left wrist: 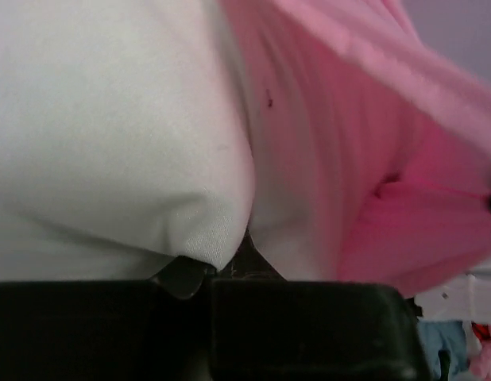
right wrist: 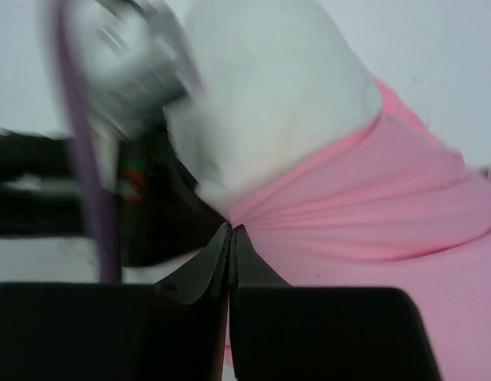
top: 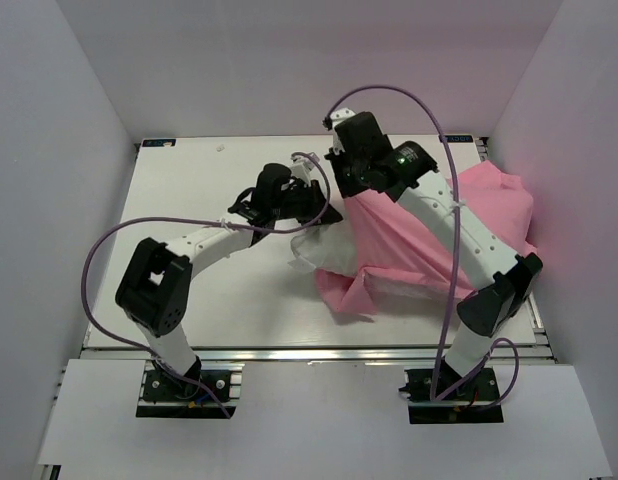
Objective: Put the pillow into the pillowcase
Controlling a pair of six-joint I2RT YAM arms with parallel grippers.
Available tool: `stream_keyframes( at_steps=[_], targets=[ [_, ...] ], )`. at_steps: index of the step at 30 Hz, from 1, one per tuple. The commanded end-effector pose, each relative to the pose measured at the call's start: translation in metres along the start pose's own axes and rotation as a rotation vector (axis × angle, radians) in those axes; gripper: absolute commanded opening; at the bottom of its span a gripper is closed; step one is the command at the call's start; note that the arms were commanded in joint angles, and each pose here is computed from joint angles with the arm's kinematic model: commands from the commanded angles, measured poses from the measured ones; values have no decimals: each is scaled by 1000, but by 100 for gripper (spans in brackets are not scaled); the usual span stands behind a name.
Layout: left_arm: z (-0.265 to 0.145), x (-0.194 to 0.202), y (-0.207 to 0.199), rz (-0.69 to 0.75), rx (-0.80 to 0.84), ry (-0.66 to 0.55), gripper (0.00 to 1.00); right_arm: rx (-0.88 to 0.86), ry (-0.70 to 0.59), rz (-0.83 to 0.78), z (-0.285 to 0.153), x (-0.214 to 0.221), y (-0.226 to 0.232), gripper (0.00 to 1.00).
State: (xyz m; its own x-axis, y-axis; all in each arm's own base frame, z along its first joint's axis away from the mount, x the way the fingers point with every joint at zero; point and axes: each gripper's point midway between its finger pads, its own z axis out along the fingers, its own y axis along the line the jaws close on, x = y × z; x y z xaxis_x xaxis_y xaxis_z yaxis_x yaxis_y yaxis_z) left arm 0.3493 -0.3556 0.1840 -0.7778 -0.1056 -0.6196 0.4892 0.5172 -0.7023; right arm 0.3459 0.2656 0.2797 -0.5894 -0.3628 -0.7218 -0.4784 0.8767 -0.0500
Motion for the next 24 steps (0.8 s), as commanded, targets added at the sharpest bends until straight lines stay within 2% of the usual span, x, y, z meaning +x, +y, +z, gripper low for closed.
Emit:
stream_keyframes(
  at_steps=[1,5,6,7,8,9,11,12,13,15,16,17,18,21,24],
  targets=[
    [-30,-7,-124,220,352,-81,0,-346,-272,-103,-76,-79,80,0],
    [-54,-10,-174,278,500,-197,0,-491,-417,-141,-133,-109,111,0],
    [-56,-14,-176,283,480,-253,0,-512,-434,-141,-140,-111,113,0],
    [-59,0,-186,316,489,-276,0,-556,-451,-147,-153,-110,118,0],
    [-66,-4,-198,356,516,-356,0,-585,-446,-157,-154,-106,126,0],
    [-68,-12,-195,355,475,-444,0,-606,-447,-161,-158,-103,129,0],
    [-75,-2,-196,405,506,-574,0,-657,-448,-161,-170,-102,136,0],
    [-72,-13,-178,344,429,-653,0,-684,-435,-163,-174,-99,139,0],
    [-54,-10,-154,285,376,-644,0,-704,-445,-164,-182,-100,142,0],
    [-28,-14,-119,258,261,-626,0,-763,-468,-176,-200,-100,147,0],
    [-12,-9,-104,228,220,-580,0,-777,-470,-173,-204,-99,149,0],
    [16,9,-71,197,143,-496,0,-785,-464,-173,-205,-96,150,0],
    [23,7,-62,175,126,-485,0,-785,-427,-169,-196,-86,152,0],
    [20,2,-13,60,116,-472,0,-747,-396,-142,-190,-69,145,0],
    [4,1,10,61,27,-500,0,-706,-370,-117,-176,-49,139,0]
  ],
)
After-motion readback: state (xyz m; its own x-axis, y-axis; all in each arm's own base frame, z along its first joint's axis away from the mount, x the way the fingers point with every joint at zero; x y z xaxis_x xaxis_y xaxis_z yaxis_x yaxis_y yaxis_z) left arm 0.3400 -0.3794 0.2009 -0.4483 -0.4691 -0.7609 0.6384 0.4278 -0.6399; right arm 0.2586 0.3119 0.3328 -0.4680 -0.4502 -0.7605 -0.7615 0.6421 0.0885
